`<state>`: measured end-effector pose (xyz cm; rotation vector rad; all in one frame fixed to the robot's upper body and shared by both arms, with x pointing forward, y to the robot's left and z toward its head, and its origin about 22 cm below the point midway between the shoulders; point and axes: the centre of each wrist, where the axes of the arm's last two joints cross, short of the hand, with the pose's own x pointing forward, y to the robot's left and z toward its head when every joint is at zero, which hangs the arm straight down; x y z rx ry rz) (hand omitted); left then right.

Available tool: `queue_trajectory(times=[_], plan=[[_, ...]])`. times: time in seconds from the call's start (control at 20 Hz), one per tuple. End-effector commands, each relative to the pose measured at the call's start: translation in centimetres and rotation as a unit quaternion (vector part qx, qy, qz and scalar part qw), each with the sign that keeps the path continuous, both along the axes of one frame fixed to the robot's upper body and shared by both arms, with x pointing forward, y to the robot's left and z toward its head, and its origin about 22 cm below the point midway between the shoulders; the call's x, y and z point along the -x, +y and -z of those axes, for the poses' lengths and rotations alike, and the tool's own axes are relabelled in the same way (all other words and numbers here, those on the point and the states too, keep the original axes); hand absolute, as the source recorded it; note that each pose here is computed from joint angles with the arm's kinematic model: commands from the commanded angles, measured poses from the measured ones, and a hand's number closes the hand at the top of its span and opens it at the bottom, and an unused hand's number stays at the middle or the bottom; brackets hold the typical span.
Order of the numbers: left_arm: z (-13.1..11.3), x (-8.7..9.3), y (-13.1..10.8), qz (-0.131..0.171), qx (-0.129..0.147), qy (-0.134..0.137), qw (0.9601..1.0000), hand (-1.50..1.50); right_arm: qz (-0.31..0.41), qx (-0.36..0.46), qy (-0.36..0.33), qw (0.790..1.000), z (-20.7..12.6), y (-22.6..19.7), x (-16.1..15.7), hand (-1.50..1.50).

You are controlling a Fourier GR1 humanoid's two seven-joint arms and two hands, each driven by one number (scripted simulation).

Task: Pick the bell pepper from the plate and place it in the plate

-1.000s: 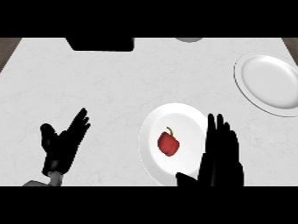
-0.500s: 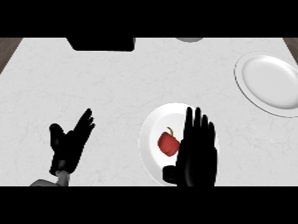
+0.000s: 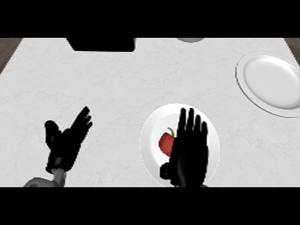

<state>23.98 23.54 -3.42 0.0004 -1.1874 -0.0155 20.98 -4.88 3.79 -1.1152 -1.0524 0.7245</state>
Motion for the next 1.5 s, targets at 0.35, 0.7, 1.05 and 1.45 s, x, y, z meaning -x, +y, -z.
queue_trajectory(times=[0.35,0.7,1.05,1.45], plan=[[-0.6,0.0,0.0,0.001,0.002,0.001,1.0,0.0,0.125,0.007,0.051,0.991,1.2,-0.5,-2.4,-1.5],[-0.3,0.2,1.1,-0.008,0.001,-0.003,1.0,0.0,0.12,-0.003,0.078,0.99,3.2,-0.2,-1.7,-1.5],[0.5,0.6,0.5,0.003,-0.003,0.003,1.0,0.0,0.083,0.064,0.102,0.989,5.6,1.0,-3.8,1.5],[-0.1,1.2,-0.1,0.004,0.002,0.001,1.0,0.0,0.073,0.097,0.027,0.992,6.0,0.6,-3.1,1.5]])
